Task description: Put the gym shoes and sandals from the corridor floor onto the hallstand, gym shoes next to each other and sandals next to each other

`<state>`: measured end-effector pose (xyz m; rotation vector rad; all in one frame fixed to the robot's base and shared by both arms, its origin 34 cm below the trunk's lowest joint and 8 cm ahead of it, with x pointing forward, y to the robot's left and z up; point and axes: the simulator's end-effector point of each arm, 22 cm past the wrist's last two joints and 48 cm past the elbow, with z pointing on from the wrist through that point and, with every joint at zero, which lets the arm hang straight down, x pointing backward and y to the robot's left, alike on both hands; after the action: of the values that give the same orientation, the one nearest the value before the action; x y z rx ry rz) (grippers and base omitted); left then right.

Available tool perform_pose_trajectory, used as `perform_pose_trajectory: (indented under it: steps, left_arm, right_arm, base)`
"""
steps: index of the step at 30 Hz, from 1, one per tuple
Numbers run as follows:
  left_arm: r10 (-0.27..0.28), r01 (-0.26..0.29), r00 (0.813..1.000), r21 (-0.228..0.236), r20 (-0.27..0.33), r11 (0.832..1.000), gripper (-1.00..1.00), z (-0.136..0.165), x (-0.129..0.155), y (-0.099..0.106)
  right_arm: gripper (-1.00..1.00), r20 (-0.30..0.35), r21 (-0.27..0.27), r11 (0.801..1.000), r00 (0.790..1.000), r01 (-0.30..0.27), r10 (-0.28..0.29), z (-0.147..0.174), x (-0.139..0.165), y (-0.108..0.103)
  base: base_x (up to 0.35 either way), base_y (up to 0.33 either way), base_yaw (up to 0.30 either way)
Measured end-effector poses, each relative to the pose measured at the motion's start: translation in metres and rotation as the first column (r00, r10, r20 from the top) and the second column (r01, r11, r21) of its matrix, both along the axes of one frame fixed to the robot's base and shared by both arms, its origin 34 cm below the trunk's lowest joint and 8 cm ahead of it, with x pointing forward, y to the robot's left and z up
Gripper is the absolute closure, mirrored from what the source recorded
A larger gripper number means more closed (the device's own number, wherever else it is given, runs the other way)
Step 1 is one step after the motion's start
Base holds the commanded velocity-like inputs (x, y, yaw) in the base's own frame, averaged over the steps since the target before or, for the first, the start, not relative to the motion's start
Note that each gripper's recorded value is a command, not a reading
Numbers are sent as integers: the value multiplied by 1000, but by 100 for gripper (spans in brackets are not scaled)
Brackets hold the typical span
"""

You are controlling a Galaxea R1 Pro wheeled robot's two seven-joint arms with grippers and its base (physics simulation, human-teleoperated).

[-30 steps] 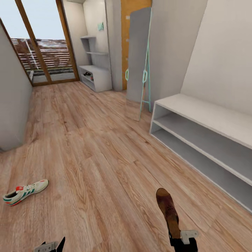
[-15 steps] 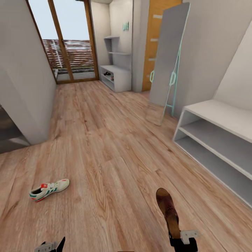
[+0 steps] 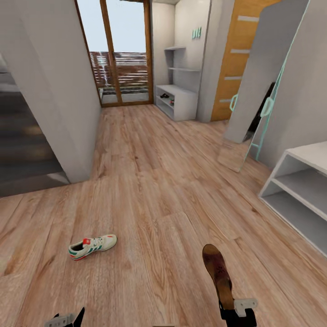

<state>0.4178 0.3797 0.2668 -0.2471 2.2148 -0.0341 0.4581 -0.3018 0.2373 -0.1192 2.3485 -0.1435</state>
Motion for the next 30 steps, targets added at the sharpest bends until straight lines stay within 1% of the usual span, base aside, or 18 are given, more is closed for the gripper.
perform_pose_trajectory:
  steps: [10, 19, 30]
  left_arm:
    - [0, 0, 1000, 0, 0, 1000, -100, 0, 0, 0]
    - [0, 0, 1000, -1, 0, 1000, -100, 0, 0, -1]
    - [-1, 1, 1000, -2, 0, 1000, -100, 0, 0, -1]
  right_arm:
    - [100, 0, -1, 1000, 1000, 1, -1, 0, 0, 0]
    - [100, -3, -2, 1000, 1000, -9, 9, 0, -1, -1]
    - [100, -1, -4, 1000, 1000, -8, 8, 0, 0, -3]
  base:
    - [230, 248, 257]
    - [230, 248, 23]
    - [234, 248, 0]
